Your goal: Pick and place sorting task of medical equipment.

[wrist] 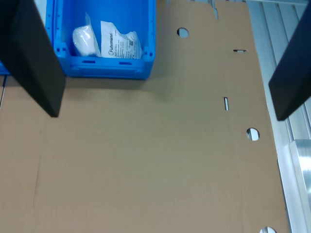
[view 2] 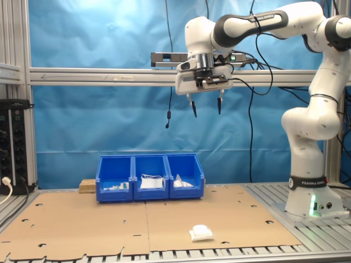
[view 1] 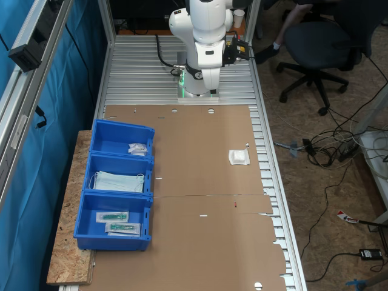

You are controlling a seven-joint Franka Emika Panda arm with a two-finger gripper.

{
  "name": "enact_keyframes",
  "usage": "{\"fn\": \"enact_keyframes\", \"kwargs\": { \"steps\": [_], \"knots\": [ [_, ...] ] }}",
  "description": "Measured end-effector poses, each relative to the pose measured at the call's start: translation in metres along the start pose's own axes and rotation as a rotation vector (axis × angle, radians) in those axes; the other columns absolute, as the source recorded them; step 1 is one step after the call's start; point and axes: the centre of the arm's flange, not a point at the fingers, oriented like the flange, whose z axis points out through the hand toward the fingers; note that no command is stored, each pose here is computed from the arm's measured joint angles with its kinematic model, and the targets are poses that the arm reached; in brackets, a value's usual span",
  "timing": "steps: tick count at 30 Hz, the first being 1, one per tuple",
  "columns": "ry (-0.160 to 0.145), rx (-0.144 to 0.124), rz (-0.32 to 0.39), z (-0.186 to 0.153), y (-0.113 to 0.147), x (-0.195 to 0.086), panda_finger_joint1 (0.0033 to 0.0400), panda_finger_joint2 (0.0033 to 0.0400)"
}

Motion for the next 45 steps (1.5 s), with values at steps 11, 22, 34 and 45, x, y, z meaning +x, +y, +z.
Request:
{"fn": "enact_keyframes", "kwargs": {
  "steps": [11, 22, 34, 45],
  "knots": [
    [-0.045, -0.043, -0.023, 0.009, -0.010, 0.023, 0.0400, 0.0400],
    [-0.132, -0.113, -0.059, 0.036, -0.026, 0.059, 0.0400, 0.0400],
    [-0.130, -0.163, -0.128, 0.067, -0.034, 0.097, 0.0400, 0.0400],
    [-0.085, -0.185, -0.147, 0.096, -0.024, 0.109, 0.0400, 0.0400]
  ]
}}
